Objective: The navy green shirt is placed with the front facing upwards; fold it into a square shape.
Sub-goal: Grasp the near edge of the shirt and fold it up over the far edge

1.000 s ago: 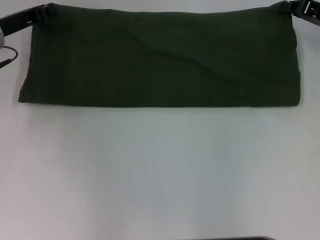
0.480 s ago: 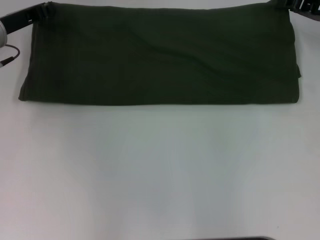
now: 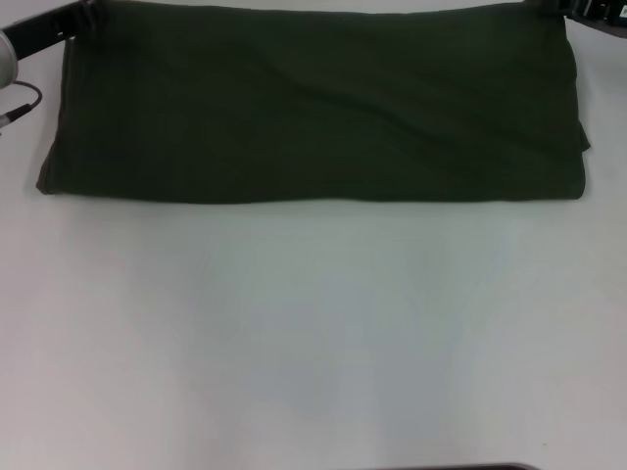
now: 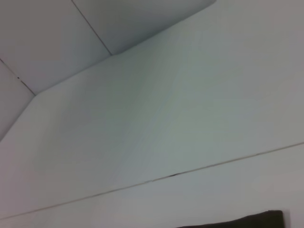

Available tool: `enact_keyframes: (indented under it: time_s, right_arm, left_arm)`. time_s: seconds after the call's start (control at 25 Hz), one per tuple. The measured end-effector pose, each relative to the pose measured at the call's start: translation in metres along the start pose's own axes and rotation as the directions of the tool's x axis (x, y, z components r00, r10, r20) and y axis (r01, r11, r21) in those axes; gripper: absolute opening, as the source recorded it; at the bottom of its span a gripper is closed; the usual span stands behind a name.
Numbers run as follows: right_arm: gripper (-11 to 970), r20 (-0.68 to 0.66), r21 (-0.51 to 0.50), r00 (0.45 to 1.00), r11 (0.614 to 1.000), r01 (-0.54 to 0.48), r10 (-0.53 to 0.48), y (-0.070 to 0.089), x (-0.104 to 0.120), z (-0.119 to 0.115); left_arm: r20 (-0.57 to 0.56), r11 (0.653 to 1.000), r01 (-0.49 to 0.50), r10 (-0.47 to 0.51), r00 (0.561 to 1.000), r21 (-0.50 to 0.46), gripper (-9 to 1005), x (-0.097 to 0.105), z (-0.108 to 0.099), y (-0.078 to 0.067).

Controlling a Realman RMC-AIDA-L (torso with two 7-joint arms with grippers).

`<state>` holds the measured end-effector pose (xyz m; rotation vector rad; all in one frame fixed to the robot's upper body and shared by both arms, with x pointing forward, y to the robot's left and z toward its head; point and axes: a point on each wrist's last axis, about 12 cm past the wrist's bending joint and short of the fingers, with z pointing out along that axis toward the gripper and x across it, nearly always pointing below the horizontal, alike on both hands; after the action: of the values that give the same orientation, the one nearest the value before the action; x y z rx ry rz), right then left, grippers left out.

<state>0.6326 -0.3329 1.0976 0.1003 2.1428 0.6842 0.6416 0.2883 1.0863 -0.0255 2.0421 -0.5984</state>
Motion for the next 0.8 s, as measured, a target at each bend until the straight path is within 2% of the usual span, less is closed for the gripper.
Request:
enact_keyframes:
  time_s: [0.44,0.8]
  right_arm:
    - [40,0.011,0.007,1.000,1.000,0.012,-0.012,0.000,-0.007,0.000]
    - [40,0.019,-0.004,0.999,1.000,0.028,-0.028,0.005,-0.014,0.002]
  left_arm:
    - [0.017,1.000,0.010,-0.010,1.000,0.018,-1,-0.005,0.004,-0.006]
    - [0.045,0.999,0.030,-0.030,0.999,0.011,-2,-0.009,0.001,-0.002]
